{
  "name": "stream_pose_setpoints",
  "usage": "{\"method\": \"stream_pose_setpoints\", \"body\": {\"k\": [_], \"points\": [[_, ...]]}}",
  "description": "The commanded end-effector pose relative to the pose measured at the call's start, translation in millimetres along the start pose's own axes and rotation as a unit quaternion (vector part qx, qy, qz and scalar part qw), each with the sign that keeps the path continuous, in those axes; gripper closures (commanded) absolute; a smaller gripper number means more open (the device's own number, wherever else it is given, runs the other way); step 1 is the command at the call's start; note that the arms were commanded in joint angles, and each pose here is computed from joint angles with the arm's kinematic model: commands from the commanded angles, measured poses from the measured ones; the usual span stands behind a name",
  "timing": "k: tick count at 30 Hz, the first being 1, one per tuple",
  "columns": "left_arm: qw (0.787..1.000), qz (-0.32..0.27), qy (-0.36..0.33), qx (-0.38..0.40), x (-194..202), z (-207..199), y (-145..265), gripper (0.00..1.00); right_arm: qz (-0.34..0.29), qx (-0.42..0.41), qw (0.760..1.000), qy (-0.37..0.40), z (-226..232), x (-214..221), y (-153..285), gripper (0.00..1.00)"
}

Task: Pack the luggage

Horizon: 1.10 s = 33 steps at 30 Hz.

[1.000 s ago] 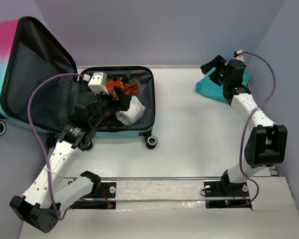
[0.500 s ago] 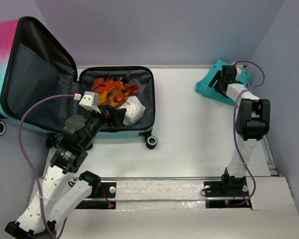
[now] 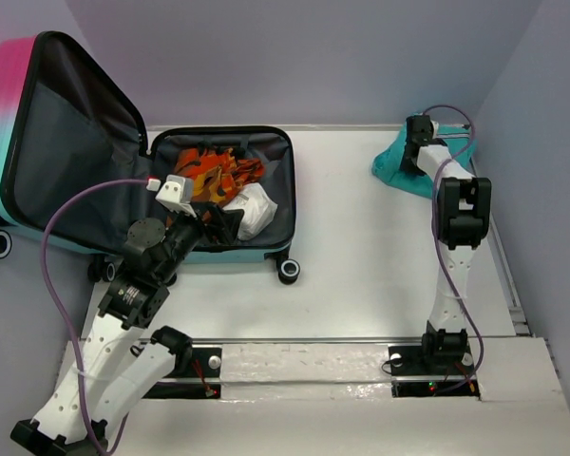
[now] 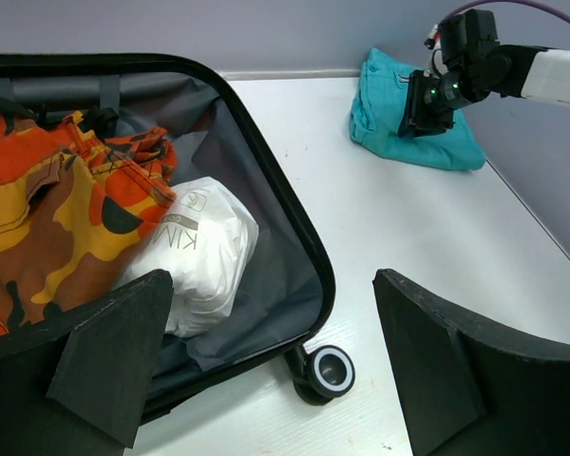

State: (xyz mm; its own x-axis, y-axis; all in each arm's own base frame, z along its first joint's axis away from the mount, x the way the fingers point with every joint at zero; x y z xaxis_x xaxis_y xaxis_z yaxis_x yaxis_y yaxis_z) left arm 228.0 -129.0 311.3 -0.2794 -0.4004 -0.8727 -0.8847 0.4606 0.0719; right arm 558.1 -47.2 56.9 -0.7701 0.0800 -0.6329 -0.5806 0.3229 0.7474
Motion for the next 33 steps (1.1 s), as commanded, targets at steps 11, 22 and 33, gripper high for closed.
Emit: {"method": "stream_pose_setpoints", "body": {"k": [11,22,33], "points": [[0.992,0.026,0.040,0.120,-16,-56,-7,0.01,0.066,-0.155,0.983,0.069,82,113,111,0.72],[0.981,0.138,0.070,0.117,60,-115,-66,0.01,-0.069,-0.274,0.959,-0.038,48,99,228,0.24],[0.979,0.201,0.031,0.034,139,-137,-194,0.02,-0.129,-0.195,0.937,-0.259,-55,137,215,0.03]]}}
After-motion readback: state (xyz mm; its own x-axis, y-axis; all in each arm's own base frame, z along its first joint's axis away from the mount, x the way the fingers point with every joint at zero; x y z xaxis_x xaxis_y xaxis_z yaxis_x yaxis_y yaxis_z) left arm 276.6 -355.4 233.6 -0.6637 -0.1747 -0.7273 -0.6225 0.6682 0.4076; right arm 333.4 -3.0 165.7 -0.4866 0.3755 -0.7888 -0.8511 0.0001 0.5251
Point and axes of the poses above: each gripper's point midway between its finger pads, its own y axis back along the fingers, its own z axis along the line the jaws close on, x = y × z, the point moved 2 cm from there along y, back along the fingers, and after that the axes turned 12 degrees about y, right-handed, at the moved point
